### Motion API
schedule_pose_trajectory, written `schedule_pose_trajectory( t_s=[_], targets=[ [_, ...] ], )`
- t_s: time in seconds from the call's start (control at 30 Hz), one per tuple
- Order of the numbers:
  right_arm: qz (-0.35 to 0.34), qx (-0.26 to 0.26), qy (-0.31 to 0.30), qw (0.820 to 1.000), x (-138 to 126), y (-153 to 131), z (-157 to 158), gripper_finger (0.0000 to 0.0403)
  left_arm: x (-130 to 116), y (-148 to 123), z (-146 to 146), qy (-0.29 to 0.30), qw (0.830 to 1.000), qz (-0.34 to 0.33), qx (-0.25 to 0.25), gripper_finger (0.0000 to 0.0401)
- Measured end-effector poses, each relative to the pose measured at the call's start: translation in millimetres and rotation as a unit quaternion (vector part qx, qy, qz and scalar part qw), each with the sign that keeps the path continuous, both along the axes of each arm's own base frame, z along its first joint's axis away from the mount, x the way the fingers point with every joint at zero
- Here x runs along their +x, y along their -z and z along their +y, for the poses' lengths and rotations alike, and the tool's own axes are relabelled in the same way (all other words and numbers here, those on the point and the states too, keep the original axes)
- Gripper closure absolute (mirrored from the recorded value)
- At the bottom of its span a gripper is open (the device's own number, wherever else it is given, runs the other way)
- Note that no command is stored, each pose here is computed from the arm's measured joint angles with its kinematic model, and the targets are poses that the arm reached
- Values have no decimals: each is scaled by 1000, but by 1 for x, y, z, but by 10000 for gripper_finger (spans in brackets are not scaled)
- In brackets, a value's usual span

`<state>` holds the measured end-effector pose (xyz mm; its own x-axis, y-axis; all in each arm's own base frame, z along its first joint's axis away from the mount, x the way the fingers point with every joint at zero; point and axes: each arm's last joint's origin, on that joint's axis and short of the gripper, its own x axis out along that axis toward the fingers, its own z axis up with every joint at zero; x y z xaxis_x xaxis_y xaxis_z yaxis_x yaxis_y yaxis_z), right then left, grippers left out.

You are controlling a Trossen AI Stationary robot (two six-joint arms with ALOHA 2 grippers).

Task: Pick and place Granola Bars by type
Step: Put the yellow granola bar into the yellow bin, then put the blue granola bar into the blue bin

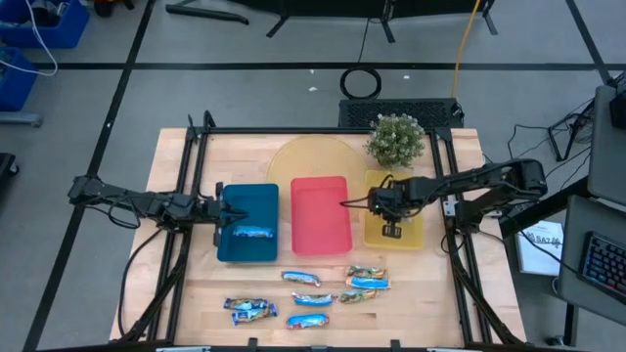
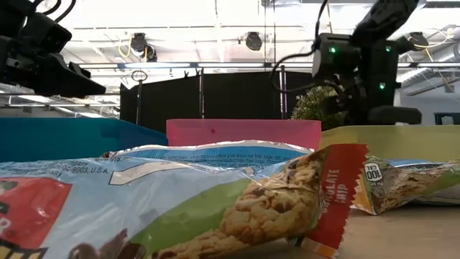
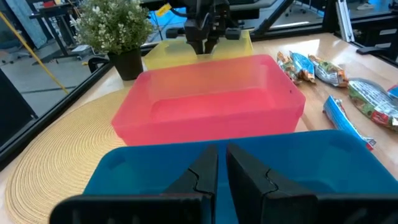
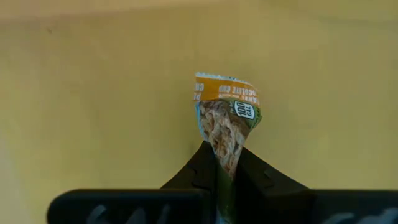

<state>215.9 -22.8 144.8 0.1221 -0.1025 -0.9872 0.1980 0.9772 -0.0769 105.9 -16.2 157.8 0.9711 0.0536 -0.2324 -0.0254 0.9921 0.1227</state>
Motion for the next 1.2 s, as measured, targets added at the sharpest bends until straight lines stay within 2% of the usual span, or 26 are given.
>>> schedule_pose_trajectory(
  t_s=[0.1,0.27,0.4,0.53,0.6,0.67,0.77,0.83,1.0,1.2],
  targets=[
    [-3,8,5,1000,-2,2,1,372,0,0,0,-1,1000,0,-1,361],
    [-4,9,4,1000,-7,-7,2,307,0,0,0,-1,1000,0,-2,361],
    [-3,-7,27,1000,-13,-36,1,258,0,0,0,-1,1000,0,-2,361],
    [-44,-16,31,998,-24,-77,5,237,0,0,0,-1,1000,-1,-2,361],
    [-94,-21,19,995,-30,-95,10,248,0,0,0,-1,1000,-1,-3,361],
    [-172,-37,3,985,-37,-111,16,281,0,0,0,-2,1000,-1,-2,361],
    [-302,-45,-37,952,-45,-127,25,362,0,0,1,-9,1000,-1,7,361],
    [-352,-47,-53,933,-53,-129,27,390,0,0,1,-12,1000,-1,6,361],
    [-410,-47,-52,909,-69,-127,27,400,0,0,1,-12,1000,-1,7,361],
    [-494,-67,-108,860,-75,-105,29,402,0,0,2,-34,999,-2,14,361]
  ],
)
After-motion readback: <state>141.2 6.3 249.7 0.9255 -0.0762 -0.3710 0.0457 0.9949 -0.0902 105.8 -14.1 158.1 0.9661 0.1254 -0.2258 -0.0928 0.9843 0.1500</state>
